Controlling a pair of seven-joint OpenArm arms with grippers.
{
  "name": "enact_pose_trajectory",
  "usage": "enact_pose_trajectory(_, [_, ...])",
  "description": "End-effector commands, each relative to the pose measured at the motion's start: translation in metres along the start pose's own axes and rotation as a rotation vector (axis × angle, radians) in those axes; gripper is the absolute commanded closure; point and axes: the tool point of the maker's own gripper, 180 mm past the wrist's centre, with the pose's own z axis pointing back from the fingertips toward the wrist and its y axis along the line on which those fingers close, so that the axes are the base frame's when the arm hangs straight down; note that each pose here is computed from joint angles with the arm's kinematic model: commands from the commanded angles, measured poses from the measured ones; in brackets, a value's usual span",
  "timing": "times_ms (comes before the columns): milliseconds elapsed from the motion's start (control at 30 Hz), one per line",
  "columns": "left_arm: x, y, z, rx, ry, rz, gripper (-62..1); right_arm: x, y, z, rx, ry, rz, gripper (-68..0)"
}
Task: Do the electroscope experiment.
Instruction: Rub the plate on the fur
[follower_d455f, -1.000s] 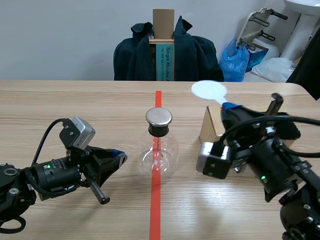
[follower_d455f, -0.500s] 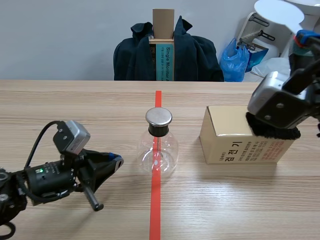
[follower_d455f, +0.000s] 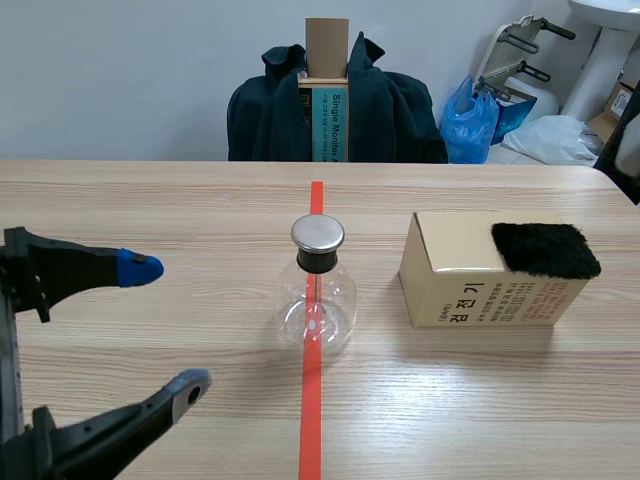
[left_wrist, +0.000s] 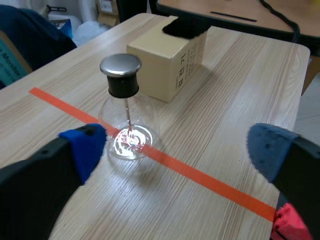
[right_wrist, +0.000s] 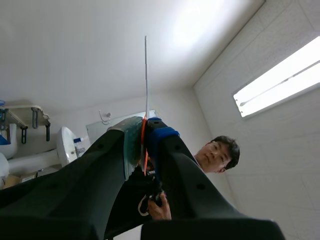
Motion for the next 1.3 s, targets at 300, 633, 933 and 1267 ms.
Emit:
enact_pose_trajectory(300, [0.0,0.007,0.001,0.036,-0.019,0.016,-62.3,-0.015,-0.032,0.0,-0.128,0.044,0.026,-0.8])
enact_pose_trajectory(633, [0.0,0.007,0.001,0.036,-0.019,0.016,-62.3,-0.027,-0.008,0.014,-0.07,0.118,0.012,-0.8])
enact_pose_trajectory(933, [0.0,0.007,0.001,0.036,-0.019,0.016,-62.3,-0.042,0.074,0.044,0.172,0.137,0.028,-0.8])
enact_pose_trajectory(1267, [0.0,0.007,0.001,0.036,-0.019,0.016,-62.3,-0.047,0.156,0.058,0.351,0.174,0.0,-0.8])
